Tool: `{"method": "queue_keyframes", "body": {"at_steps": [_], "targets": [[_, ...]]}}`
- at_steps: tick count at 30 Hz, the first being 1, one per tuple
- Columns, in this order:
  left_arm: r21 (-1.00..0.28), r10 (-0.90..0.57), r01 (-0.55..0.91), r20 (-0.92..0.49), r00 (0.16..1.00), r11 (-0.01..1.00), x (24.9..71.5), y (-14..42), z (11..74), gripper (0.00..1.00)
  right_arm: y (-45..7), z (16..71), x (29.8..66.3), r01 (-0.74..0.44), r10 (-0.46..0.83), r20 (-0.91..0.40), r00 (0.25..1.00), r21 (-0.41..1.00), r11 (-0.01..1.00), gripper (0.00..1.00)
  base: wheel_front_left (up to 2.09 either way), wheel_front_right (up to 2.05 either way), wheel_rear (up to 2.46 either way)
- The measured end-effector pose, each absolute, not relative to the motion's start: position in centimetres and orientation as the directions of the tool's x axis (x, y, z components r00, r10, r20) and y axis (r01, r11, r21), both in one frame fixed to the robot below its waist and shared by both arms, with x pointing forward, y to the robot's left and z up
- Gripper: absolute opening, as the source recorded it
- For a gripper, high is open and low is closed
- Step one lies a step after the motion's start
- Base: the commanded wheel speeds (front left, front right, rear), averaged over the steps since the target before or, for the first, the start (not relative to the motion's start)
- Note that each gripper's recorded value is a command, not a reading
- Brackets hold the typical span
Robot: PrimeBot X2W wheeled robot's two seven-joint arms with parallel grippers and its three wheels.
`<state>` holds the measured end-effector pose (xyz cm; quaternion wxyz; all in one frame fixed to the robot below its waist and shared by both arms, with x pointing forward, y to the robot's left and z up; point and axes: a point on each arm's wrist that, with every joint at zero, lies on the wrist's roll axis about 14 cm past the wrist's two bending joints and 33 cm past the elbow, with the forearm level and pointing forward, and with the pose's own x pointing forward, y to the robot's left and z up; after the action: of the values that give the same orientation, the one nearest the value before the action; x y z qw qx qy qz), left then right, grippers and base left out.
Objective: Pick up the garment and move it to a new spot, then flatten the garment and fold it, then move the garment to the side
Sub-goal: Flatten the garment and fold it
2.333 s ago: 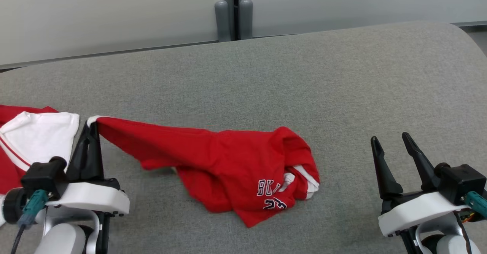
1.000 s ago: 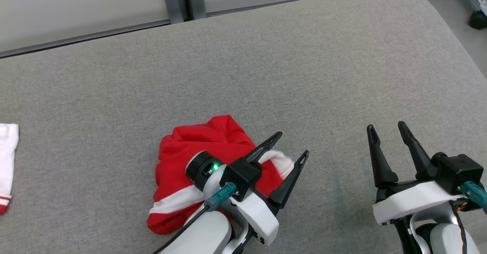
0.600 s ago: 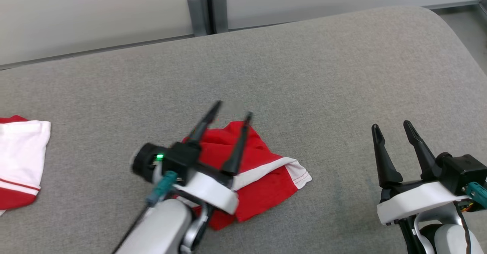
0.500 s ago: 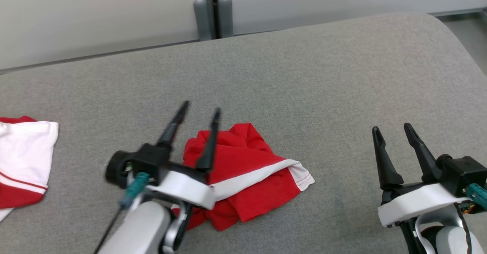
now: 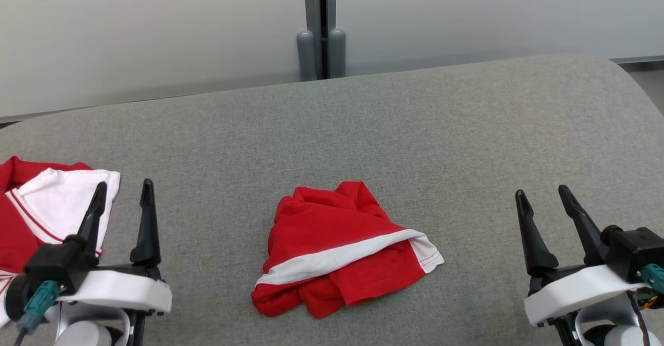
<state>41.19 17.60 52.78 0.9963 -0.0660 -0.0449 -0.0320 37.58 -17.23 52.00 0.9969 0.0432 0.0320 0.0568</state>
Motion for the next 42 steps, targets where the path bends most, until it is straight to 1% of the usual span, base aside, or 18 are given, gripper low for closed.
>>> {"method": "queue_keyframes", "body": {"at_steps": [5,19,34,42], "targets": [[-0.137,-0.051,0.060,0.071,0.996,0.989,39.3,19.3,52.3,1.00,-17.2,52.3,36.8,-0.120,0.124,-0.056,0.991,0.077,0.990,1.00,0.00,0.00,0.00],[-0.153,-0.066,0.072,0.042,0.997,0.986,35.9,18.3,52.2,1.00,-16.4,53.0,34.8,-0.151,0.154,-0.046,0.987,0.063,0.987,1.00,0.00,0.00,0.00],[-0.151,-0.052,0.056,0.028,0.998,0.987,35.6,18.4,52.1,1.00,-16.3,52.7,34.6,-0.153,0.157,-0.056,0.986,0.070,0.986,1.00,0.00,0.00,0.00],[-0.155,-0.080,0.079,-0.003,0.997,0.985,35.4,17.5,51.5,1.00,-16.4,52.6,34.5,-0.152,0.157,-0.058,0.986,0.071,0.986,1.00,0.00,0.00,0.00]]}}
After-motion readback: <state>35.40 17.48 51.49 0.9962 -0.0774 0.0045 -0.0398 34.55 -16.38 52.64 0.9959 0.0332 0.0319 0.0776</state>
